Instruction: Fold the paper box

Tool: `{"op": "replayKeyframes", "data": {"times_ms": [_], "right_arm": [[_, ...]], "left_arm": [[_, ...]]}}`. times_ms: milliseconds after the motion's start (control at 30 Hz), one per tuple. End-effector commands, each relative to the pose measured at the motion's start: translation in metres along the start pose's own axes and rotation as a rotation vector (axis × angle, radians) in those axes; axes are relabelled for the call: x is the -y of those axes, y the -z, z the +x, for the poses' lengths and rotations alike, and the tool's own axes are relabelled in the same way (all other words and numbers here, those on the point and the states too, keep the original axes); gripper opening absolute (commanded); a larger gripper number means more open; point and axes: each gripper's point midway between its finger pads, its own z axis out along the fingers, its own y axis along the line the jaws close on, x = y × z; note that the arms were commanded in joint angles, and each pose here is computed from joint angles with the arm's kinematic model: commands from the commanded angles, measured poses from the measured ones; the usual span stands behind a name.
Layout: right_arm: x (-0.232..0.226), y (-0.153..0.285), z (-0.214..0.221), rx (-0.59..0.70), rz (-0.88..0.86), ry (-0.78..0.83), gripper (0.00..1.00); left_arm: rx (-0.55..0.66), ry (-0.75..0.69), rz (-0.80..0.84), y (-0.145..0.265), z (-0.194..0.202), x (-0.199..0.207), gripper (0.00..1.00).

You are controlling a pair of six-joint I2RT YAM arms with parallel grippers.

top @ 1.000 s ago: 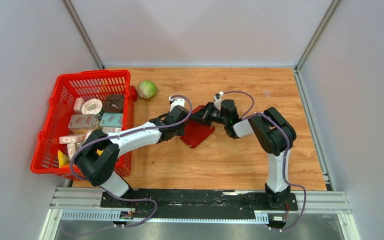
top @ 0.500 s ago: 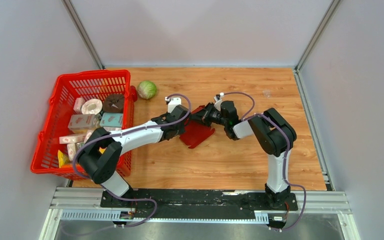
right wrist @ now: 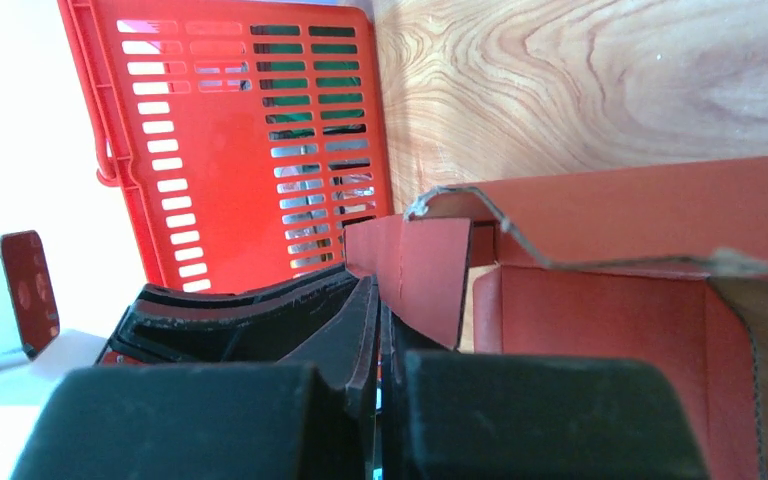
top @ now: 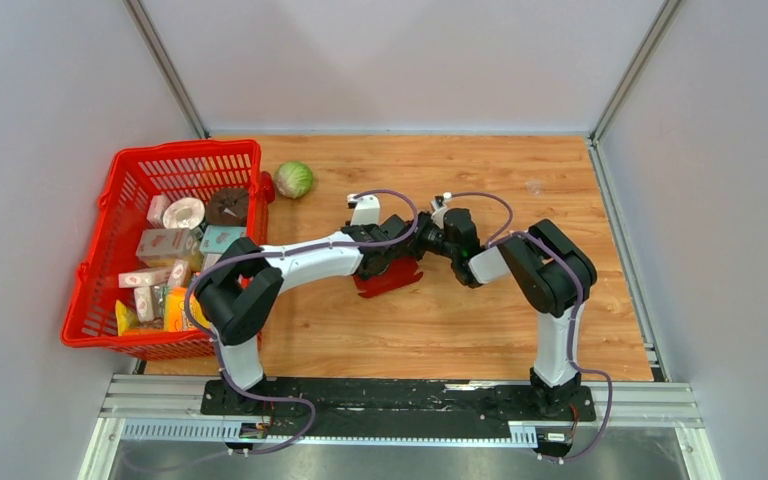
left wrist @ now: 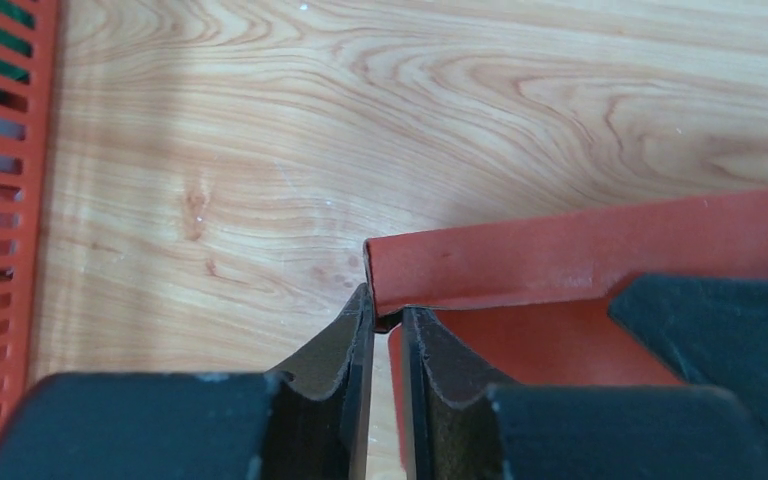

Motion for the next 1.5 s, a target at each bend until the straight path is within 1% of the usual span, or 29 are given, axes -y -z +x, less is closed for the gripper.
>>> {"op": "replayKeyframes", "data": {"times_ms": [0,67,100,267,300,333,367,400,433,467,500,533,600,633,667,700,733,767,800,833,867,900,933,1033,1100,1167,1233,1300,1467], "right_arm": [[0.009,0.007,0.025,-0.077,0.026,-0.031,0.00],[0.005,0.008,0.024,-0.067,0.021,-0.027,0.00],[0.006,0.009,0.025,-0.065,0.022,-0.026,0.00],[0.005,0.011,0.022,-0.050,0.030,-0.023,0.00],[0.005,0.010,0.023,-0.053,0.030,-0.023,0.00],[0.002,0.010,0.023,-0.055,0.019,-0.018,0.00],[0.001,0.010,0.023,-0.057,0.013,-0.015,0.00],[-0.001,0.010,0.023,-0.060,0.008,-0.013,0.00],[-0.003,0.010,0.023,-0.061,-0.001,0.003,0.00],[-0.005,0.011,0.022,-0.060,-0.008,0.023,0.00],[-0.008,0.014,0.020,-0.057,-0.003,0.036,0.00],[-0.009,0.016,0.017,-0.051,0.003,0.092,0.00],[-0.019,0.026,0.008,-0.015,0.032,0.153,0.04],[-0.019,0.030,0.004,-0.003,0.047,0.241,0.09],[-0.027,0.032,0.000,0.013,0.058,0.287,0.13],[-0.020,0.038,-0.003,0.025,0.134,0.314,0.17],[-0.041,0.047,-0.007,0.054,0.126,0.375,0.27],[-0.052,0.051,-0.015,0.078,0.135,0.477,0.32],[-0.045,0.060,-0.022,0.111,0.215,0.497,0.37],[-0.065,0.070,-0.026,0.148,0.198,0.546,0.46],[-0.069,0.075,-0.030,0.165,0.211,0.605,0.49],[-0.073,0.080,-0.032,0.175,0.229,0.619,0.53],[-0.080,0.082,-0.032,0.175,0.226,0.640,0.60],[-0.094,0.086,-0.027,0.123,0.231,0.679,0.69],[-0.082,0.096,-0.015,0.055,0.276,0.686,0.71],[-0.072,0.107,-0.011,0.043,0.312,0.706,0.77],[-0.054,0.128,-0.009,0.043,0.396,0.744,0.82],[-0.046,0.147,-0.008,0.056,0.449,0.759,0.85],[-0.021,0.170,0.004,-0.001,0.510,0.789,0.89]], "left_arm": [[0.104,0.081,-0.225,-0.003,-0.020,-0.033,0.00],[0.110,0.082,-0.286,-0.001,-0.024,-0.035,0.00],[0.104,0.045,-0.322,0.001,-0.019,-0.038,0.00],[0.099,-0.003,-0.313,0.005,-0.028,-0.027,0.00],[0.092,0.015,-0.271,0.008,-0.032,-0.021,0.00],[0.078,-0.008,-0.245,0.005,-0.023,-0.022,0.00],[0.106,0.010,-0.163,0.001,-0.030,-0.005,0.00],[0.102,0.046,-0.078,0.009,-0.034,0.001,0.00],[0.083,0.011,-0.055,0.004,-0.015,-0.005,0.00],[0.099,0.028,0.040,0.005,-0.020,0.011,0.00],[0.095,0.024,0.065,0.007,-0.015,0.007,0.00],[0.092,0.023,0.087,0.008,-0.013,0.008,0.00],[0.086,0.008,0.155,0.010,-0.010,0.014,0.00],[0.085,0.007,0.169,0.010,-0.009,0.015,0.00],[0.084,0.006,0.197,0.011,-0.010,0.019,0.00],[0.079,-0.002,0.221,0.011,-0.007,0.020,0.00],[0.079,-0.004,0.252,0.012,-0.007,0.024,0.00],[0.078,-0.019,0.313,0.014,-0.008,0.033,0.00],[0.080,-0.023,0.327,0.015,-0.010,0.032,0.00],[0.081,-0.029,0.338,0.017,-0.012,0.033,0.00],[0.058,-0.053,0.371,0.018,-0.008,0.036,0.00],[0.051,-0.050,0.395,0.019,-0.013,0.035,0.00],[0.041,-0.057,0.422,0.021,-0.013,0.037,0.00],[0.023,-0.086,0.499,0.031,-0.012,0.039,0.00],[0.038,-0.097,0.566,0.040,-0.010,0.042,0.00],[0.052,-0.093,0.617,0.045,-0.010,0.046,0.00],[0.036,-0.112,0.629,0.046,-0.008,0.049,0.00],[0.015,-0.135,0.643,0.047,-0.003,0.052,0.00],[0.033,-0.123,0.684,0.046,0.000,0.058,0.00]]}}
